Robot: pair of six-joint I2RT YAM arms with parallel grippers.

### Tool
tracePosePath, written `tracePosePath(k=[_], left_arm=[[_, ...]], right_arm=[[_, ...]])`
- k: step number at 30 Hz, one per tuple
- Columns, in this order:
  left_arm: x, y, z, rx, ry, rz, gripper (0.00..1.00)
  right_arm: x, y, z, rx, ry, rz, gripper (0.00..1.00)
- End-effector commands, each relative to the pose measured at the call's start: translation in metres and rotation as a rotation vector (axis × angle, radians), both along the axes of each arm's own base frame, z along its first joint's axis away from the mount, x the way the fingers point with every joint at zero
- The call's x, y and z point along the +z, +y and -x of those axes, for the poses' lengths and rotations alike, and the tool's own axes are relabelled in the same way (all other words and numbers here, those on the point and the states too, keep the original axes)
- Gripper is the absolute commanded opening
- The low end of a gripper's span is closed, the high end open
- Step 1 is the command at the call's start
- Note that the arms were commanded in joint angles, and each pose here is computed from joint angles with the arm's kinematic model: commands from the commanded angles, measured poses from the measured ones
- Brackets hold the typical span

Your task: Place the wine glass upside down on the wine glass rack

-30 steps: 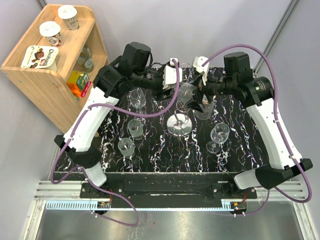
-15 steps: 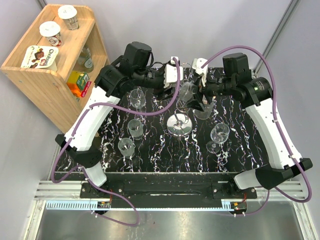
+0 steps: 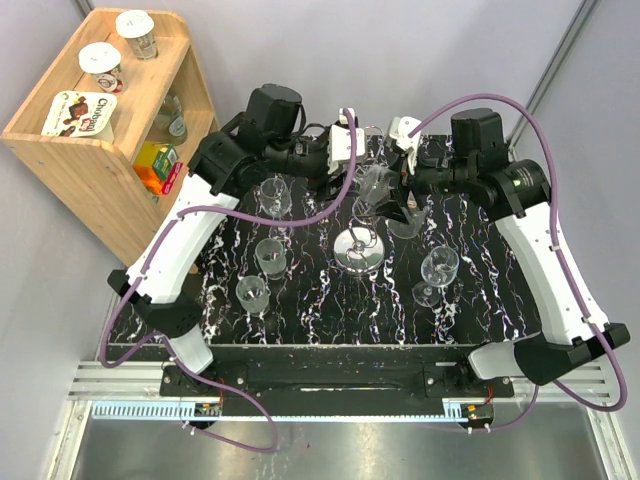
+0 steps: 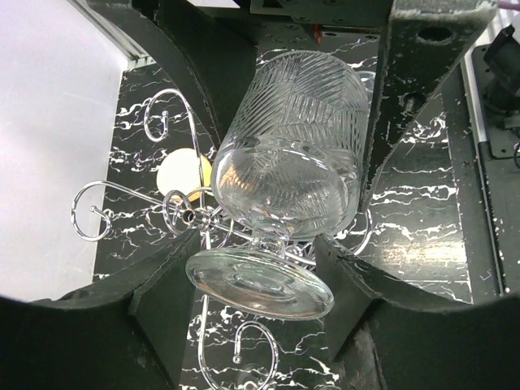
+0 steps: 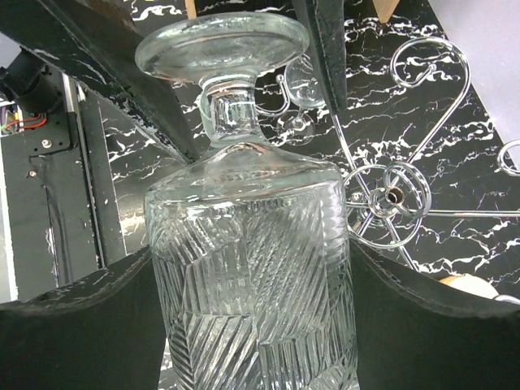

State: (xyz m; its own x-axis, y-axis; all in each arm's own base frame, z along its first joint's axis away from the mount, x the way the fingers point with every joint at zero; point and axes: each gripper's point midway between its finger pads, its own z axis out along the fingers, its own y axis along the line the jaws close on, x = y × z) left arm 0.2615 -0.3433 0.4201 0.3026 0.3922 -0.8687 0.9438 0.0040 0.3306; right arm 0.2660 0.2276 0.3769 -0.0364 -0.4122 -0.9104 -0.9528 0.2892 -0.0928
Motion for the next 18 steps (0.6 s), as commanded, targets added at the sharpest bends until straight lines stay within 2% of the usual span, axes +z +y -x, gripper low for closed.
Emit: tracePosePath(k=[1,5,7,12,18], left_arm=[[0.1,-0.005,0.034,-0.074,-0.121,0.29,0.11],[0.109,-0.007,0.035,-0.072,-0.112,0.316,0.11],[0.108,-0.009,0.035,-0.073,-0.102,0.315,0.27],[0.107,-0.012,0.039,-0.081,-0.103,0.314,0.5],[0.104,-0.011,0.04,-0.075,-0.136,0.293,0.61]], right_arm=[[0.008,0.003,-0.005,-0.031,-0.003,-0.042,0.23],[0.003,0.005,-0.001,-0.017,0.024,-0.049,0.24],[-0.001,0.007,0.001,-0.01,0.042,-0.049,0.21],[-0.007,0.01,0.002,-0.003,0.064,-0.05,0.14],[-0.02,0.009,-0.002,-0.01,0.079,-0.006,0.06]])
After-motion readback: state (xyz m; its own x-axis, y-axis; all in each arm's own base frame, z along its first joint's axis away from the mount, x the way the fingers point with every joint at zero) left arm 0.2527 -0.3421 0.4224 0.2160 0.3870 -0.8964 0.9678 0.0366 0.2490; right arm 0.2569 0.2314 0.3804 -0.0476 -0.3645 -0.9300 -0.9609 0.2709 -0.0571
